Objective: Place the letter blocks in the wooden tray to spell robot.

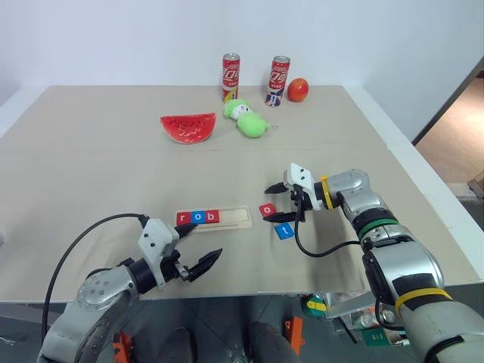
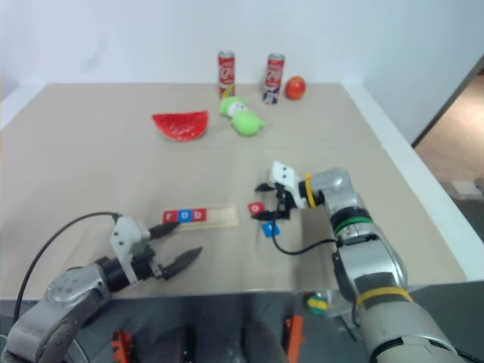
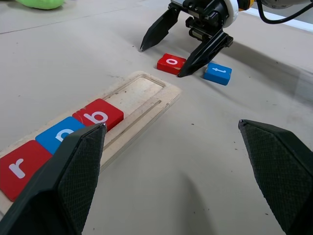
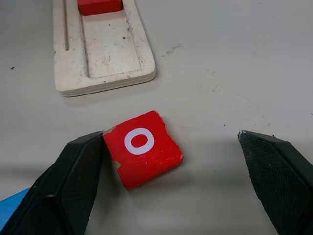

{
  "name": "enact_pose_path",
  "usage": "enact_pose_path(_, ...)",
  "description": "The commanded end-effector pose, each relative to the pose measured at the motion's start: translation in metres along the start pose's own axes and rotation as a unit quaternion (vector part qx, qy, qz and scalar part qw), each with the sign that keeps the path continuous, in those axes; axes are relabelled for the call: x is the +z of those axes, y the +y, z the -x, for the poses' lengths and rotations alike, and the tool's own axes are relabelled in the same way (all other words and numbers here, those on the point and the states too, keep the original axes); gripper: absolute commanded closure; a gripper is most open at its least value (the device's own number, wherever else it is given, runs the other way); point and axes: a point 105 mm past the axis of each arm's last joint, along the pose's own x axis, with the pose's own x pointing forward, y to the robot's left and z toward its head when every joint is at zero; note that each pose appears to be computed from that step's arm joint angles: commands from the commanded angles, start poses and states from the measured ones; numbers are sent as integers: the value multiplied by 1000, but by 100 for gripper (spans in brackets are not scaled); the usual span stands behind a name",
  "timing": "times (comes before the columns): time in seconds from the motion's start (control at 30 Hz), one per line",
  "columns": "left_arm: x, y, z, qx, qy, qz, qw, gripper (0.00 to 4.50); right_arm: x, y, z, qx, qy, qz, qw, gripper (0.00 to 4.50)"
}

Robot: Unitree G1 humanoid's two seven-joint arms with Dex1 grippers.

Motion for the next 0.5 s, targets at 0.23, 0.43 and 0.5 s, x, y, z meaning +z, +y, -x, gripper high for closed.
enact_pose_path(0.23,10,-1,-3,-8,-19,-16,1000,0,-4,1,-6,-38,-38,-44,998,25)
enact_pose_path(0.43,11,-1,-3,-8,-21,-15,1000,0,-7,0,-2,-50,-29,-49,997,25)
enact_pose_path(0.5,10,-1,-3,-7,-20,-15,1000,0,-7,1,-1,-49,-28,-48,997,25)
